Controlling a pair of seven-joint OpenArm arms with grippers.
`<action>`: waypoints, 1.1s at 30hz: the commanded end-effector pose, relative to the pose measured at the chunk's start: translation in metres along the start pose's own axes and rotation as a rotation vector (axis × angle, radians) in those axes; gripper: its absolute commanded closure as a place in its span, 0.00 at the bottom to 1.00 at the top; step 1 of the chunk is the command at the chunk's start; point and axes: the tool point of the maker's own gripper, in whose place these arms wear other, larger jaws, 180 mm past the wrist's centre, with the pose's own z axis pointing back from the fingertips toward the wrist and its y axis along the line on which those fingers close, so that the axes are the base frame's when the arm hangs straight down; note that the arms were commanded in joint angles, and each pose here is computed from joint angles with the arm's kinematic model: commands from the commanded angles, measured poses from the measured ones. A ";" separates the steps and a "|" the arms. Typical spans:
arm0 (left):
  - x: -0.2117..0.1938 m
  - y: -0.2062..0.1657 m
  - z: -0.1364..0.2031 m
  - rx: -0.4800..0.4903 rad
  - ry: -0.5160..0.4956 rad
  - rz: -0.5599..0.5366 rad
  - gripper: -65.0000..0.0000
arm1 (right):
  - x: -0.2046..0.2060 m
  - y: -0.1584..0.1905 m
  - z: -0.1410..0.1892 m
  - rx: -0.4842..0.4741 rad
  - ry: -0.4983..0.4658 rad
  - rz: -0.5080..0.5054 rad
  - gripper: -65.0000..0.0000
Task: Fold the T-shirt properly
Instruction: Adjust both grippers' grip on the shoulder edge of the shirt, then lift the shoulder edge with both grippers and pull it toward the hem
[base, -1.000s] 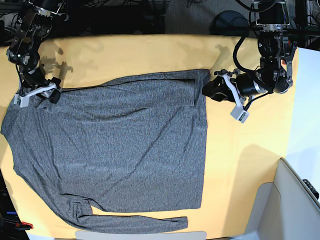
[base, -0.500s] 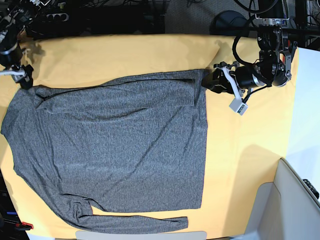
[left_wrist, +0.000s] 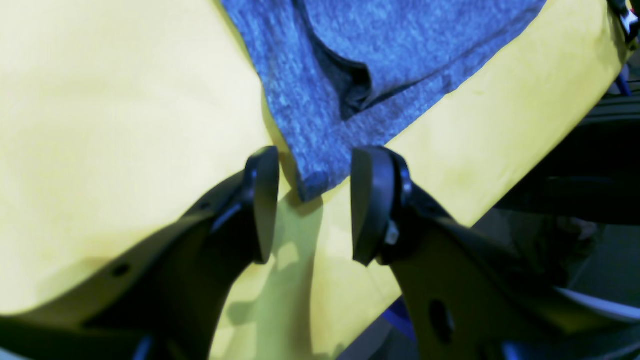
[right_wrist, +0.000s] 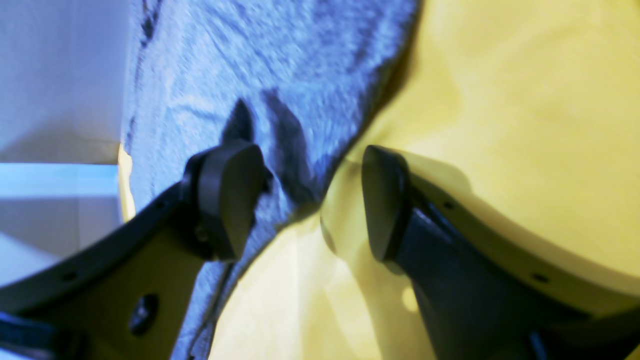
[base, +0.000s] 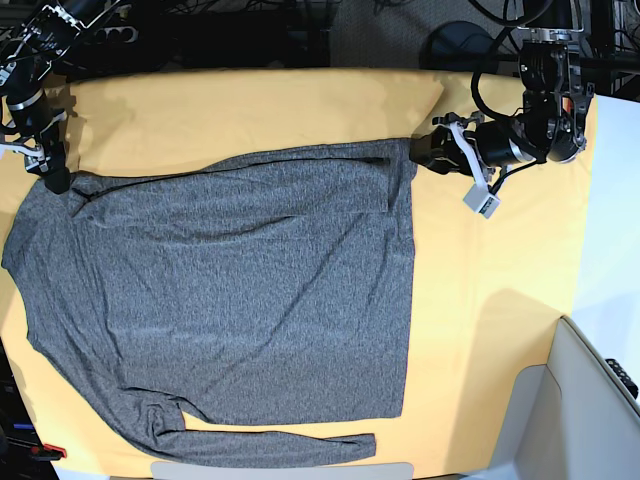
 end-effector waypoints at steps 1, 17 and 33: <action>0.013 -0.001 0.006 -0.002 -0.036 -0.027 0.64 | -0.001 -0.003 -0.001 -0.021 0.023 0.007 0.45; 0.010 0.003 0.010 0.010 -0.040 -0.011 0.64 | -0.003 0.008 -0.026 0.017 0.032 -0.060 0.46; -0.024 0.041 -0.003 0.008 -0.028 0.292 0.64 | -0.006 0.007 -0.025 0.014 0.043 -0.056 0.85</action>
